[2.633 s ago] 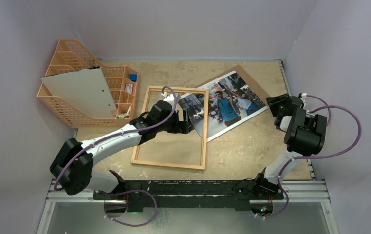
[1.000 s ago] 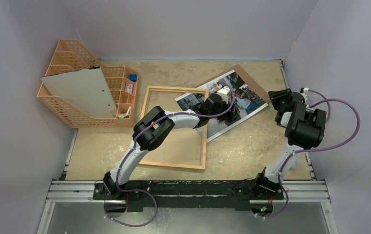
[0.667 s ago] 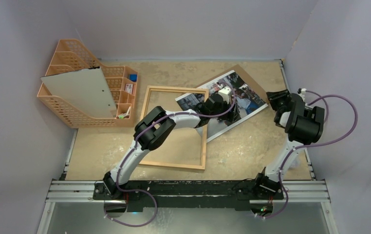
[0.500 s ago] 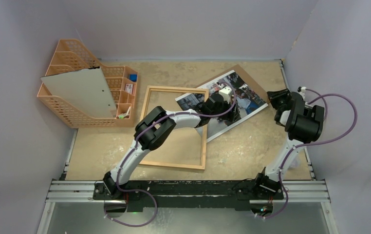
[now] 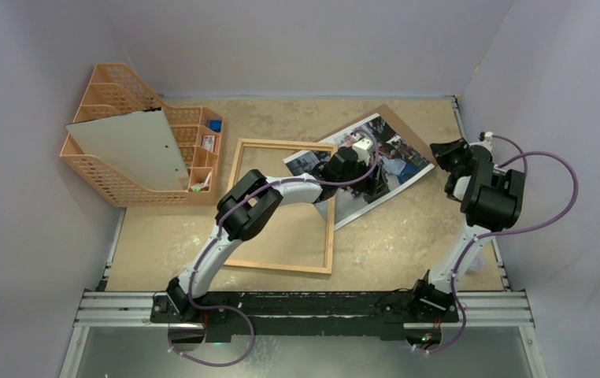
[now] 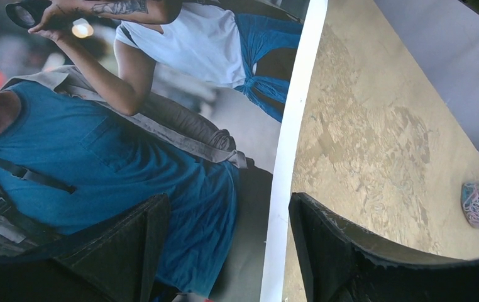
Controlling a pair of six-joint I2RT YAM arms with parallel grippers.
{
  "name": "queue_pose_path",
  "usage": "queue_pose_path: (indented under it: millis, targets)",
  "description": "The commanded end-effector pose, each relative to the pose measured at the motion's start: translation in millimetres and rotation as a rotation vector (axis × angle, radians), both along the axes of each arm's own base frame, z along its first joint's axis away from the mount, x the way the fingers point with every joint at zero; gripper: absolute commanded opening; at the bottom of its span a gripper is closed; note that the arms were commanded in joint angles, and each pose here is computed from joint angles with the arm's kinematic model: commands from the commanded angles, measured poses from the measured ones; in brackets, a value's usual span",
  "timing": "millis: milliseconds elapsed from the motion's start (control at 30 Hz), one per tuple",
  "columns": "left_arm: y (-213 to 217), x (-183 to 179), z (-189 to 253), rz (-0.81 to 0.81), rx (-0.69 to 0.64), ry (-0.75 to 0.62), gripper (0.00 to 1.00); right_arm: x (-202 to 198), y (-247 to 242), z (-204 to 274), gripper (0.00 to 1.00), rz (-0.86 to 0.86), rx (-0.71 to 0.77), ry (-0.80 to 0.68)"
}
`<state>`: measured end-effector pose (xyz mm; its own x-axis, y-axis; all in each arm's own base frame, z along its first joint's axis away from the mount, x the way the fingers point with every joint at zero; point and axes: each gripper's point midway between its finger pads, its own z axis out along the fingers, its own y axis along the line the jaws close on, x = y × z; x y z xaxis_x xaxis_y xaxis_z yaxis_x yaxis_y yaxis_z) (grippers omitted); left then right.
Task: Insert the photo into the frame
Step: Pick up the photo frame item at the center of the board.
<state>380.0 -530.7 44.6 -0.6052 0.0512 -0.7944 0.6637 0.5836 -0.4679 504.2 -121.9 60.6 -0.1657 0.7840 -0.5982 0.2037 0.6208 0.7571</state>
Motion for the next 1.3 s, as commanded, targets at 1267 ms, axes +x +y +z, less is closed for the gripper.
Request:
queue_pose_path:
  millis: [1267]
  targets:
    - [134.2,-38.1,186.5,0.281,0.057,-0.013,0.86,-106.7,18.8,412.5,0.00,-0.305,-0.490,-0.370]
